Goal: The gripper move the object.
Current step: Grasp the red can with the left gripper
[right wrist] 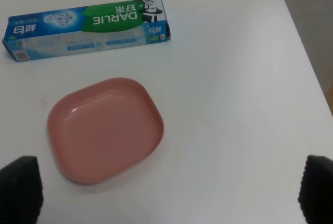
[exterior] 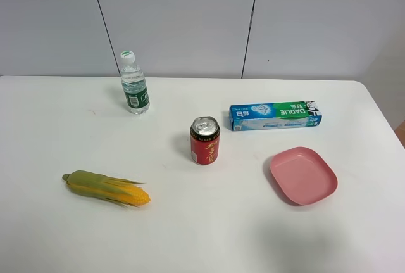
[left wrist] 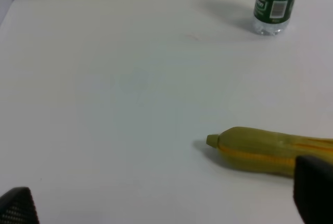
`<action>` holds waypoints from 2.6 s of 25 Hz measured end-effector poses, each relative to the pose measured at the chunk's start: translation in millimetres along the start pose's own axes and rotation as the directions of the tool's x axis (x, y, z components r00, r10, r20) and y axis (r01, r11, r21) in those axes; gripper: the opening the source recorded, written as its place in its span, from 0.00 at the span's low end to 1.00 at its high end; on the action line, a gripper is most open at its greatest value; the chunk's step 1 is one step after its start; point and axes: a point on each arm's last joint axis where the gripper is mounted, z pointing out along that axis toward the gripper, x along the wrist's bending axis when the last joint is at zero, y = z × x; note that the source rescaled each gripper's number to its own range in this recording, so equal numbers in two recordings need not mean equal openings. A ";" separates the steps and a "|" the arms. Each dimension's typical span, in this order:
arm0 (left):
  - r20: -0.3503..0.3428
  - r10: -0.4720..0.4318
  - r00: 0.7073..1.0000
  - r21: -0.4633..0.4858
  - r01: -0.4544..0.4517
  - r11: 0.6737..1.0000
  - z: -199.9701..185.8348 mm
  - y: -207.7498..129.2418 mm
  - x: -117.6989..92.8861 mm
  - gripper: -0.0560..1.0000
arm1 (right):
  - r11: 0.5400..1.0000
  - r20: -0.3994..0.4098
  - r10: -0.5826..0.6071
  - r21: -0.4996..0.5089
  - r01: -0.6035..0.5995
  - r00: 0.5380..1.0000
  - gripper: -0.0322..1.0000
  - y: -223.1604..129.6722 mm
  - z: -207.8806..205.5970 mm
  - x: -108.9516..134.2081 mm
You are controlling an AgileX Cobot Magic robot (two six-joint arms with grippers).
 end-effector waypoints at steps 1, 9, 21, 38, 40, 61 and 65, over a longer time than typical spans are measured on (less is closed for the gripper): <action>0.000 0.000 1.000 0.000 0.000 1.000 0.0 0.0 0.0 1.00 | 1.000 0.000 0.000 0.000 0.000 1.000 1.00 0.0 0.0 0.0; 0.000 -0.001 1.000 0.000 0.001 1.000 0.0 0.0 0.0 1.00 | 1.000 0.000 0.000 0.000 0.000 1.000 1.00 0.0 0.0 0.0; 0.006 -0.004 1.000 0.000 0.004 1.000 0.0 0.0 -0.5 1.00 | 1.000 0.000 0.000 0.000 0.000 1.000 1.00 0.0 0.0 0.0; 0.211 0.052 0.976 0.184 -0.092 0.979 50.6 117.0 -16.7 1.00 | 1.000 0.000 0.000 0.000 0.000 1.000 1.00 0.0 0.0 0.0; 0.216 0.059 0.975 0.205 -0.104 0.973 62.0 129.8 -16.7 1.00 | 1.000 0.000 0.000 0.000 0.000 1.000 1.00 0.0 0.0 0.0; 0.683 0.307 0.663 0.125 -0.520 0.845 156.9 165.8 -178.2 1.00 | 1.000 0.000 0.000 0.000 0.000 1.000 1.00 0.0 0.0 0.0; 0.716 0.352 0.602 0.052 -0.550 0.834 163.2 158.0 -213.5 1.00 | 1.000 0.000 0.000 0.000 0.000 1.000 1.00 0.0 0.0 0.0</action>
